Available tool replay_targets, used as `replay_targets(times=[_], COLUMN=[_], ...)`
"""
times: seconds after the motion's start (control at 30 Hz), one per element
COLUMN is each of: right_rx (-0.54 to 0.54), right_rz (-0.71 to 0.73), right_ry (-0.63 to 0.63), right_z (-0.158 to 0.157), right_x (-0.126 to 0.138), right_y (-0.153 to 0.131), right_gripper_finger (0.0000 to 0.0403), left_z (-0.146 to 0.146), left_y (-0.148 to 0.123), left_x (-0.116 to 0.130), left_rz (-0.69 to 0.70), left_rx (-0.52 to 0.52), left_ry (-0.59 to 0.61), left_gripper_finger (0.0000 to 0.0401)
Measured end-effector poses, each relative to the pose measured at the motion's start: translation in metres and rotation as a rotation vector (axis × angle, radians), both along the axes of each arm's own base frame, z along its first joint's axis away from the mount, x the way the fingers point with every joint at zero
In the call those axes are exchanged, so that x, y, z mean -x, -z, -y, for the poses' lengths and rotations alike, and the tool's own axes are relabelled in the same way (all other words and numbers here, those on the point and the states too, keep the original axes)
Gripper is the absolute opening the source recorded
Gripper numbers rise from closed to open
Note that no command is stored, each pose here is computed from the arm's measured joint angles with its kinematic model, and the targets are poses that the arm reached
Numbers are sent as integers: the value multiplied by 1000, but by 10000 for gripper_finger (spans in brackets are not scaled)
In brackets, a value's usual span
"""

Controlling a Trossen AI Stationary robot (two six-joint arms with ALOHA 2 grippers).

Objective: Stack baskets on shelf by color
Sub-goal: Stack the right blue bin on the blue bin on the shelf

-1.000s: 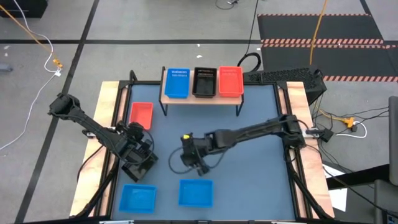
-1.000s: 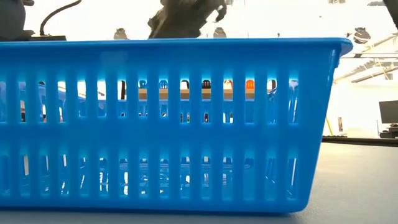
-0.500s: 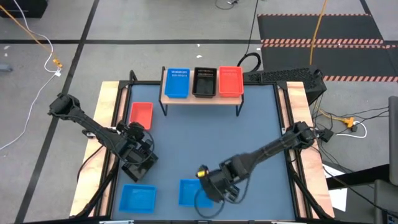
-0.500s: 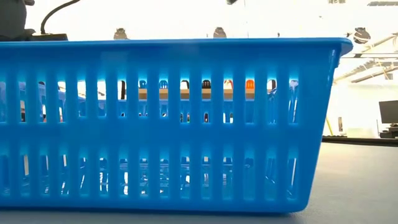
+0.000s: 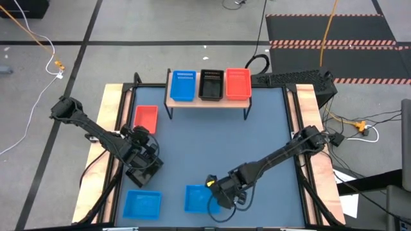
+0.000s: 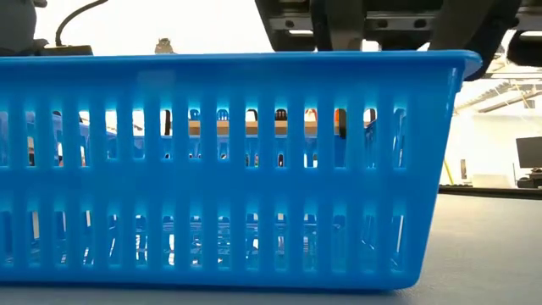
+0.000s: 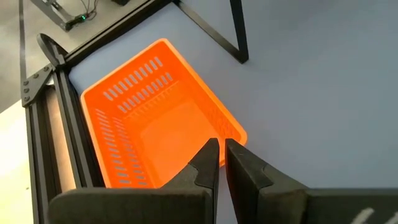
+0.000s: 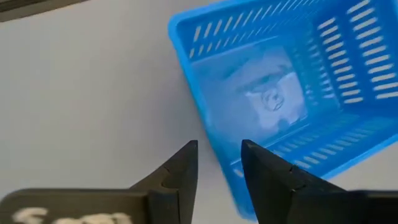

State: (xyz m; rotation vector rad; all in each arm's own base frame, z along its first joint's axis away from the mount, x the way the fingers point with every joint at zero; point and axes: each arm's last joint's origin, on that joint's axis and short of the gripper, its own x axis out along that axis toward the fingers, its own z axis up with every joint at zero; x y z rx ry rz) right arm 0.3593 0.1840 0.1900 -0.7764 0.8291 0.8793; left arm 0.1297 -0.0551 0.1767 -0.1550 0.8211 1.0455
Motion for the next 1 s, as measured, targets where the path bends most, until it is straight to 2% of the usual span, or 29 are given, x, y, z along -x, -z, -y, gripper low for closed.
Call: replay_targets(times=[0.27,0.37,0.5,0.57,0.73,0.8,0.87,1.0], right_rx=[-1,-3,-64,-90,-182,-232,-260,-232], right_rz=[25,18,-3,1,169,278,392,564], right_ry=[-4,-2,-20,-30,2,75,207,470], right_z=[8,13,20,23,32,39,52,83], right_x=[-3,-5,-8,-9,-18,-24,-28,-27], right_y=[5,6,5,2,-29,-47,-68,-104], right_gripper_finger=[102,73,20,9,17,16,13,12], left_z=[-1,-1,-1,-1,-1,-1,-1,0], left_y=[-1,-1,-1,-1,-1,-1,-1,0], left_x=[0,0,0,0,0,0,0,0], left_rz=[13,13,14,14,14,13,13,11], left_rx=[-22,-22,-22,-22,-22,-22,-22,-14], left_ry=[5,5,4,4,4,4,4,0], left_gripper_finger=[31,31,31,31,31,31,31,31])
